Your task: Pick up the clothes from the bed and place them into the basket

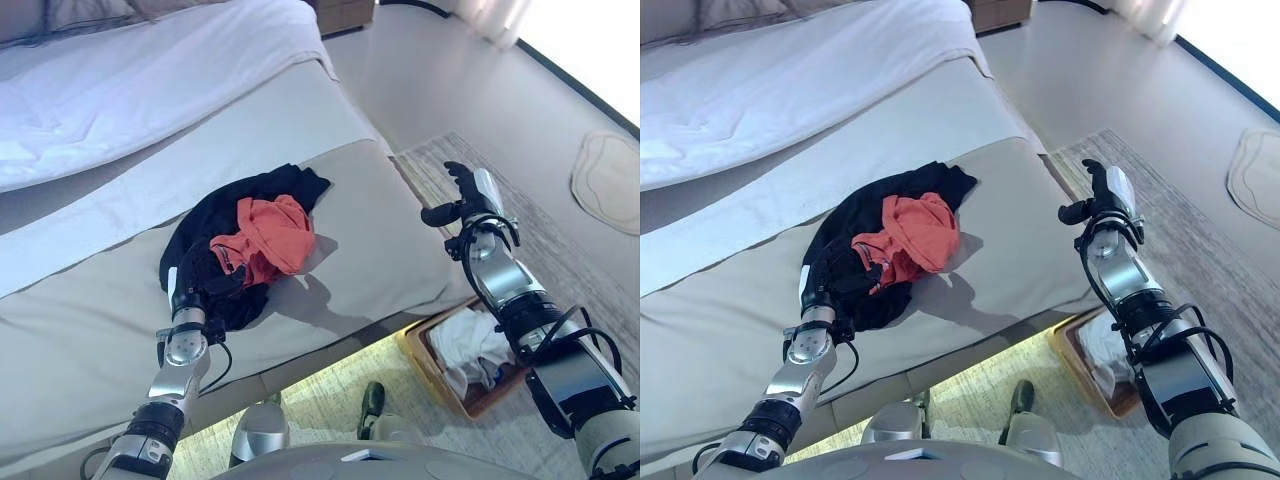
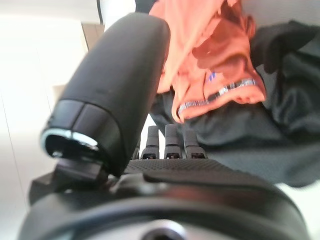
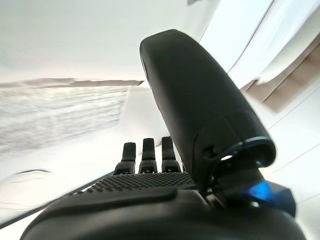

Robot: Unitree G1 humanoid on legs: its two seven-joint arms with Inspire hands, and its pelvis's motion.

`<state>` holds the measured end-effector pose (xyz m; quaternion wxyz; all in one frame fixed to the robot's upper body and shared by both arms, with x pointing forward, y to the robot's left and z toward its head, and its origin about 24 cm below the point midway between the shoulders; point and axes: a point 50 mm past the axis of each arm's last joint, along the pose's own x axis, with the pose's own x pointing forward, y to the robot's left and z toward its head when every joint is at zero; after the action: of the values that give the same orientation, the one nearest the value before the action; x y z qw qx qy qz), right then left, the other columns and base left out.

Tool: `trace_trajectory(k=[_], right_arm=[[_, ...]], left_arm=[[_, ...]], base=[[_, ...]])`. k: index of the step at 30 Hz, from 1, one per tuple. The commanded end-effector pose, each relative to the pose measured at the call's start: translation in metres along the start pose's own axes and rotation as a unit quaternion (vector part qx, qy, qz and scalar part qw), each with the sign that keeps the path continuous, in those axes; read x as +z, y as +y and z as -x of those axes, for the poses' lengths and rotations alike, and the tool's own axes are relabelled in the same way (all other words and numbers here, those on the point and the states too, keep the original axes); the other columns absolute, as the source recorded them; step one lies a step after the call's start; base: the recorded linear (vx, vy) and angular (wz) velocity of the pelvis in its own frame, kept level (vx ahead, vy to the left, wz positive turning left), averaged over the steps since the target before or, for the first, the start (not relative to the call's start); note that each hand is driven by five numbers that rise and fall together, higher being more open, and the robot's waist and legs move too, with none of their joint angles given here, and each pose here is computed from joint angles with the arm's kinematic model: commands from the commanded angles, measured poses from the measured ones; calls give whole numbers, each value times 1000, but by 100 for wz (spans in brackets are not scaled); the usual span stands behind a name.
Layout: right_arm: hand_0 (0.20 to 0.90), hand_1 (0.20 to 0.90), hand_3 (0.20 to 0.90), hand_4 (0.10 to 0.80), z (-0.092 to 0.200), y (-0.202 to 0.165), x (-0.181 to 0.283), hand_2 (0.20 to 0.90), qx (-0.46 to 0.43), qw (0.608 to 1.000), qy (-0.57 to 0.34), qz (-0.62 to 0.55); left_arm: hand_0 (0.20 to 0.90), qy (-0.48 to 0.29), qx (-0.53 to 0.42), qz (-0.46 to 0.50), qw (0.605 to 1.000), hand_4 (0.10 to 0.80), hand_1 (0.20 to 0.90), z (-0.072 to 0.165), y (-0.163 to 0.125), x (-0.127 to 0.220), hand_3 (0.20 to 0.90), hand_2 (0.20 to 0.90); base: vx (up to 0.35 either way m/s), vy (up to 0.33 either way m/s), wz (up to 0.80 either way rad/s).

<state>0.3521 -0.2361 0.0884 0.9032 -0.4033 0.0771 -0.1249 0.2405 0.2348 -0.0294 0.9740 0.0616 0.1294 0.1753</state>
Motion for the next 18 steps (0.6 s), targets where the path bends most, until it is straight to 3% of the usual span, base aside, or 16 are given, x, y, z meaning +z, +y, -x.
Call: trace_trajectory(k=[1,6,18], right_arm=[[900,900,900,800,-18,-42,68,900,-90,985,-129,71],[900,900,900,800,-25,-53,92,900,-82,980,-131,123],[900,900,900,800,-34,-75,150,900,-63,970,-151,179]], left_arm=[[900,-91,-33,-12,995,800,900,0,-4,30,900,900],[900,-122,-47,-26,991,800,900,-2,-3,42,900,900],[900,-198,-52,-19,979,800,900,-9,-1,82,900,900]], base=[[30,45,19],[6,48,28],[-104,25,25]])
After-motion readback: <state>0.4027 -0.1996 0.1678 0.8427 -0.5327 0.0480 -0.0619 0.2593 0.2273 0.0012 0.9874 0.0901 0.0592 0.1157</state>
